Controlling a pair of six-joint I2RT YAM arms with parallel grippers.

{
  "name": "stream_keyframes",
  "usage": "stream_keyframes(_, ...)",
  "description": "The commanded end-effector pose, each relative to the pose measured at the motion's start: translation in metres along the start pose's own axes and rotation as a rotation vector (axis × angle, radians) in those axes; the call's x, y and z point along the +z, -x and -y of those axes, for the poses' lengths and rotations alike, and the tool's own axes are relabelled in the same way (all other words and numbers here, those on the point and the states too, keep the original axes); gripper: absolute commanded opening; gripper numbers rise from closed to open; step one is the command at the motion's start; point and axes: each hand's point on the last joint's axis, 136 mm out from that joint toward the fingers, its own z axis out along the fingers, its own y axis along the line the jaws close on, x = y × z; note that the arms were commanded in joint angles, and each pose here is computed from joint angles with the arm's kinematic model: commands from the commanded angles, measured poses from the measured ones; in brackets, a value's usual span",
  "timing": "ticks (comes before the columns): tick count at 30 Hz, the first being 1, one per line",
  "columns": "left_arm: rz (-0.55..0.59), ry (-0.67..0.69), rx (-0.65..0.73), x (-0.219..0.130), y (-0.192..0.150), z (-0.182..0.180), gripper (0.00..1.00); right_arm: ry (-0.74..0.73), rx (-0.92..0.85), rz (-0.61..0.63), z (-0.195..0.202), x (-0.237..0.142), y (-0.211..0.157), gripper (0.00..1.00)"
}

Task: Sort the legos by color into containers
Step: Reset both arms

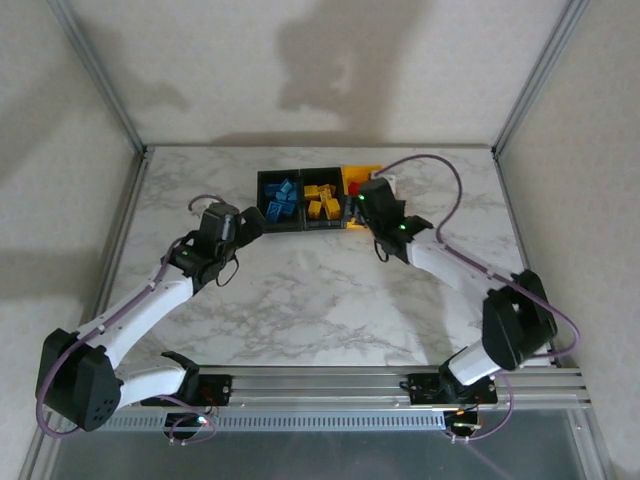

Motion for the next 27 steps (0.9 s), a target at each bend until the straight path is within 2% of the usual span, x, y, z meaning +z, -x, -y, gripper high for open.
stream_keyframes(1,0.230,0.103,0.087,-0.007,0.045,-0.016,1.00,-0.148,0.028,0.137,0.052,-0.022,0.020,0.99)
stream_keyframes(3,0.342,0.157,0.118,-0.015,0.058,-0.030,1.00,-0.236,0.054,0.204,0.088,-0.035,0.025,0.99)
stream_keyframes(5,0.474,0.235,0.144,-0.027,0.068,-0.054,1.00,-0.317,0.036,0.331,0.118,-0.052,0.028,0.99)
stream_keyframes(8,0.571,0.313,0.179,-0.032,0.067,-0.090,1.00,-0.429,0.052,0.475,0.161,-0.072,0.021,0.99)
stream_keyframes(11,0.610,0.389,0.144,-0.028,0.068,-0.124,1.00,-0.535,0.104,0.471,0.200,-0.069,0.003,0.99)
stream_keyframes(14,0.649,0.379,0.097,-0.015,0.065,-0.141,1.00,-0.605,0.114,0.471,0.225,-0.058,-0.016,0.99)
stream_keyframes(17,0.696,0.343,0.088,-0.005,0.060,-0.145,1.00,-0.615,0.080,0.493,0.236,-0.050,-0.030,0.99)
stream_keyframes(21,0.663,0.335,0.167,0.014,0.053,-0.139,1.00,-0.584,0.008,0.521,0.236,-0.045,-0.046,0.99)
stream_keyframes(23,0.670,0.282,0.222,0.013,0.050,-0.130,1.00,-0.578,0.032,0.550,0.239,-0.047,-0.044,0.99)
stream_keyframes(25,0.719,0.235,0.221,0.003,0.049,-0.129,1.00,-0.520,0.083,0.616,0.240,-0.052,-0.042,0.99)
stream_keyframes(27,0.758,0.207,0.197,-0.003,0.046,-0.135,1.00,-0.459,0.069,0.619,0.238,-0.044,-0.044,0.99)
